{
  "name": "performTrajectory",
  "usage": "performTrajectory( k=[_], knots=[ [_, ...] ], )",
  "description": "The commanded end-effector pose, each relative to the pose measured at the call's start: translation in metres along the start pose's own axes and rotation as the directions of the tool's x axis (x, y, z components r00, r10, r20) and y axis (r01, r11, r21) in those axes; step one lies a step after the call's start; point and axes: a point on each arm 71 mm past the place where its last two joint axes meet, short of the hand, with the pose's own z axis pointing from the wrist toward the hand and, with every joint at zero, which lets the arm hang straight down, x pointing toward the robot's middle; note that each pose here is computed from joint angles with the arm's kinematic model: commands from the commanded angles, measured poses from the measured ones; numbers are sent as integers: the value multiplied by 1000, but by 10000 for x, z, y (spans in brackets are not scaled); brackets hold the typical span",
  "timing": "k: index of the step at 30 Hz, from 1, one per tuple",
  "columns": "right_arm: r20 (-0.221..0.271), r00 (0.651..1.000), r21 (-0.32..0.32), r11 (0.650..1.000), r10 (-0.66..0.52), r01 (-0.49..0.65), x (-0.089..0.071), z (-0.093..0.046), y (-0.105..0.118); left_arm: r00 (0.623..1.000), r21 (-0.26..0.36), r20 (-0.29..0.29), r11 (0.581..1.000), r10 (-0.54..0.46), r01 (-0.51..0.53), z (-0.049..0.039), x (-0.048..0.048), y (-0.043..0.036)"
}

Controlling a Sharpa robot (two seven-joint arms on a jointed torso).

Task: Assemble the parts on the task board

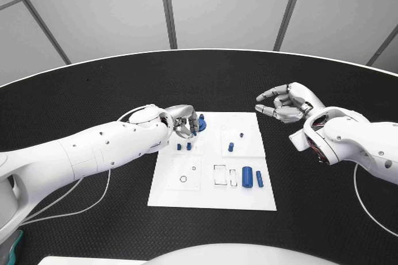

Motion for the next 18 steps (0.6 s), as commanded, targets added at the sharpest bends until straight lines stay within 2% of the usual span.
performTrajectory(
  k=[1, 9, 12, 18],
  knots=[
    [1, 1000, 1, 1000, 0, 0, -4, 0, -3, 1000, -5, 16, 1000, -6, 6, -26, -77, 24],
    [2, 1000, 2, 1000, -1, 1, -9, 0, -9, 1000, -29, 24, 1000, -7, 8, -83, -178, 113],
    [2, 1000, 2, 1000, -1, 1, -9, 1, -9, 1000, -43, 16, 999, -5, 6, -90, -189, 160],
    [1, 1000, 2, 1000, -1, 1, -6, 2, -7, 1000, -62, -6, 998, -2, 2, -70, -185, 203]
  ],
)
